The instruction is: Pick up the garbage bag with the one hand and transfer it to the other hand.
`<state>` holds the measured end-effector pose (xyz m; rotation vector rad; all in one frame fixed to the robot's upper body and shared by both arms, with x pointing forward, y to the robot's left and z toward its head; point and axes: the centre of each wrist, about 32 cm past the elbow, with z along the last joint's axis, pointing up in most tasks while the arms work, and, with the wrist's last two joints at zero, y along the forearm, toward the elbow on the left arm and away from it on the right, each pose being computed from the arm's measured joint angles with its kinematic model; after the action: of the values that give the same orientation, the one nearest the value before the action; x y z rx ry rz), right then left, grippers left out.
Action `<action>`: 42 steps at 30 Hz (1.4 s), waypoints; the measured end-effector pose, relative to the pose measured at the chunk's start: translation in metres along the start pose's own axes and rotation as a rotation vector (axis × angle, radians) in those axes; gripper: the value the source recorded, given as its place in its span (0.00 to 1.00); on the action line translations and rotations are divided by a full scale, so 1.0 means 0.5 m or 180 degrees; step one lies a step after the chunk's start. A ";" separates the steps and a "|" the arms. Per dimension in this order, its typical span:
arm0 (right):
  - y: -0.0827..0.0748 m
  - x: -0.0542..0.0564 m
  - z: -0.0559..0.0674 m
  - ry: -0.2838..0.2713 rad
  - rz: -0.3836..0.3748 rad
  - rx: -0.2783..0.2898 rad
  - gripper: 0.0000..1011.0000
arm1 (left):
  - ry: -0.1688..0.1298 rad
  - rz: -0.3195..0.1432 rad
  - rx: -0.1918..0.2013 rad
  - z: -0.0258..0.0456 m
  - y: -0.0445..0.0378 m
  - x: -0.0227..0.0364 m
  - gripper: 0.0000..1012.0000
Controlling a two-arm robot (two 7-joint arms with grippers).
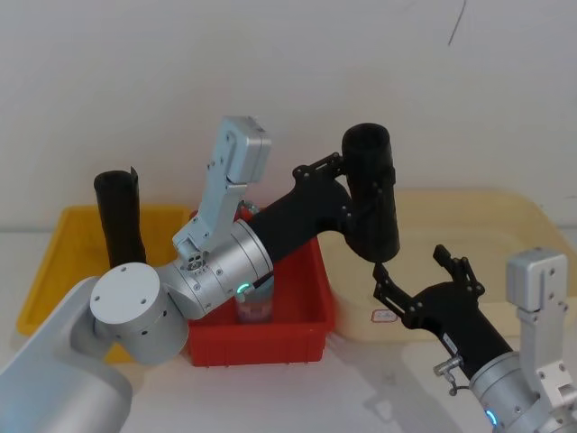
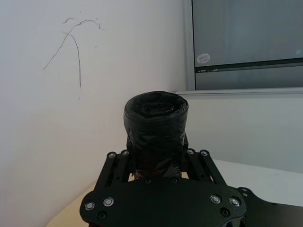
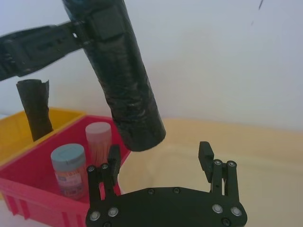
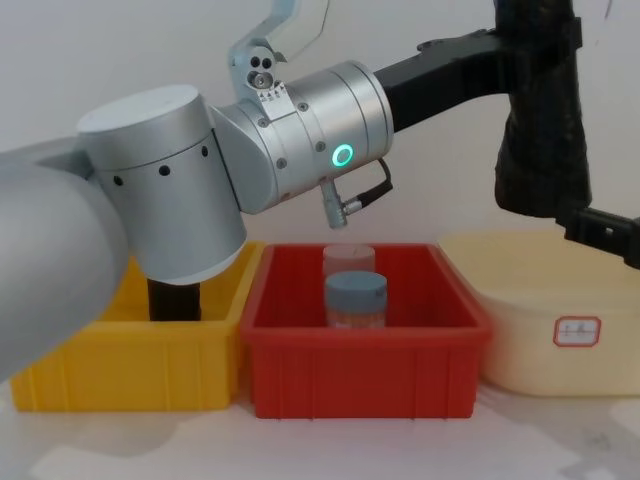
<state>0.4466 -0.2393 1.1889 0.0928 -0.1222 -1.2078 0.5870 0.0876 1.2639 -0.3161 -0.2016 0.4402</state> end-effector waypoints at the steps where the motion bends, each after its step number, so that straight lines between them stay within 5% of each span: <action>1: 0.000 0.000 -0.001 -0.0029 0.0002 0.0031 0.99 | 0.0001 0.0001 0.0000 0.000 0.000 0.000 0.46; 25: 0.020 -0.019 -0.025 -0.0519 0.0258 0.0408 0.99 | 0.0014 0.0012 -0.0006 -0.003 -0.002 0.000 0.46; 42: 0.065 -0.020 -0.033 -0.0654 0.0211 0.0501 0.99 | 0.0015 0.0013 -0.0006 -0.004 -0.002 0.000 0.46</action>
<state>0.4756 -0.2185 1.1766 0.1013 -0.3975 -1.1383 0.5878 0.0863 1.2626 -0.3195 -0.1969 0.4434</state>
